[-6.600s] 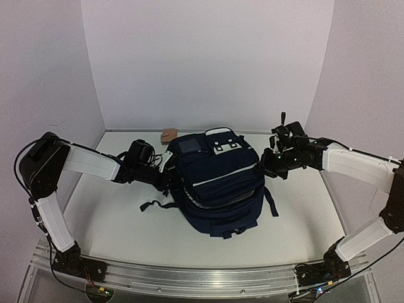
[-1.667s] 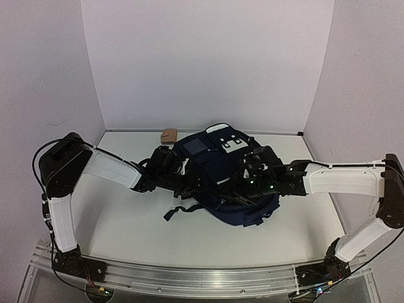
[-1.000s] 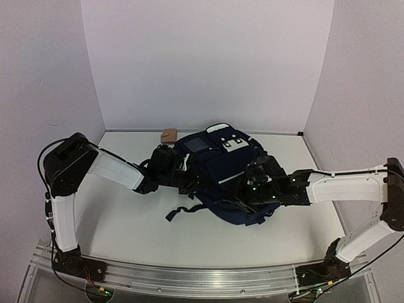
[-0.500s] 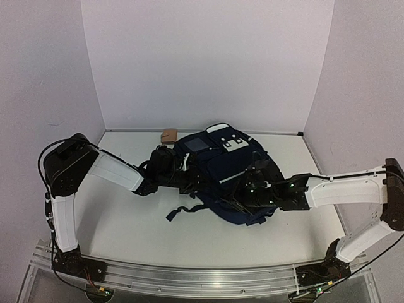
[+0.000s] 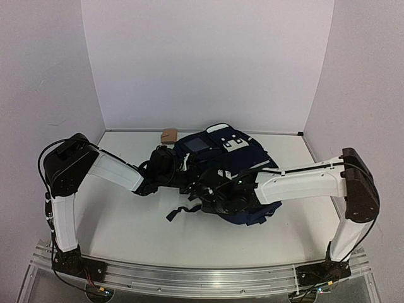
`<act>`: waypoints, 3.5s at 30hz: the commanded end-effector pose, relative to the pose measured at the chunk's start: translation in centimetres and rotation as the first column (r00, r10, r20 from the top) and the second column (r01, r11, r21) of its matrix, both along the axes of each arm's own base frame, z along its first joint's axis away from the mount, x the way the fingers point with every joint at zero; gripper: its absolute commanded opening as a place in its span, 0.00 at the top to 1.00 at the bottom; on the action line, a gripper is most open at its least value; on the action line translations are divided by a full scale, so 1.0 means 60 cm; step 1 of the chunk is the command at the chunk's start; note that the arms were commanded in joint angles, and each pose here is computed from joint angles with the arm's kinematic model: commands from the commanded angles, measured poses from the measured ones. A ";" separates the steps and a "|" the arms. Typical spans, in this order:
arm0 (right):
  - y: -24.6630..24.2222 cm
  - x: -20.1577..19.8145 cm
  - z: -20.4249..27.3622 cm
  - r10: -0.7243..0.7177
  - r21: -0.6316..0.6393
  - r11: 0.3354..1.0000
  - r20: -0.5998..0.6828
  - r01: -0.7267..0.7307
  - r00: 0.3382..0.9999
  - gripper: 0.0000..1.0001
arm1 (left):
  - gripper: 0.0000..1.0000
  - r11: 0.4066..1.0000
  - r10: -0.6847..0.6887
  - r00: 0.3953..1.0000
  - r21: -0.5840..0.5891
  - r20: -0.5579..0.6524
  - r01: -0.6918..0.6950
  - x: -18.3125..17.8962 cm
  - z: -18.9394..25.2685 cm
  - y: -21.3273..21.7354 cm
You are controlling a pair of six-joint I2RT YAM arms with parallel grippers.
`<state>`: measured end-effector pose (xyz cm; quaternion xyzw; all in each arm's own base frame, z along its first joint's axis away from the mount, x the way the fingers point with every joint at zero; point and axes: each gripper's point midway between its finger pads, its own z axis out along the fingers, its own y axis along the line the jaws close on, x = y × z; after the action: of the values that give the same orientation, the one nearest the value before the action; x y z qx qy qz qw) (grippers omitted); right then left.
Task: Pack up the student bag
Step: Zip the student bag at the center of the board.
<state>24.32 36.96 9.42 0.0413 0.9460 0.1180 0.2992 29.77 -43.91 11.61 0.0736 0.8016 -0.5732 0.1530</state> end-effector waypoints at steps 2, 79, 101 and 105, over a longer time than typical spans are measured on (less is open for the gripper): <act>-0.045 0.007 0.017 -0.022 -0.283 0.958 0.110 0.052 0.994 0.60 | 1.00 0.983 -0.050 0.983 -0.163 0.179 0.080 -0.015 0.124 -0.020; -0.158 -0.031 0.052 -0.104 -0.194 0.975 0.033 0.108 0.994 1.00 | 1.00 0.978 0.209 0.977 0.000 0.042 -0.209 0.080 0.046 0.150; -0.174 0.105 0.086 0.006 0.176 0.984 0.170 -0.036 0.985 1.00 | 0.83 0.930 0.245 0.963 0.255 0.110 -0.265 0.041 0.013 0.312; -0.103 0.088 0.111 0.194 0.298 0.921 0.209 -0.251 0.958 1.00 | 0.47 0.910 0.177 0.957 0.331 0.231 -0.248 0.036 0.061 0.311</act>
<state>28.67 31.75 14.67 0.0178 0.8969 0.3001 0.3243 29.72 -28.12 12.53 0.0387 0.8559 -0.4751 0.2007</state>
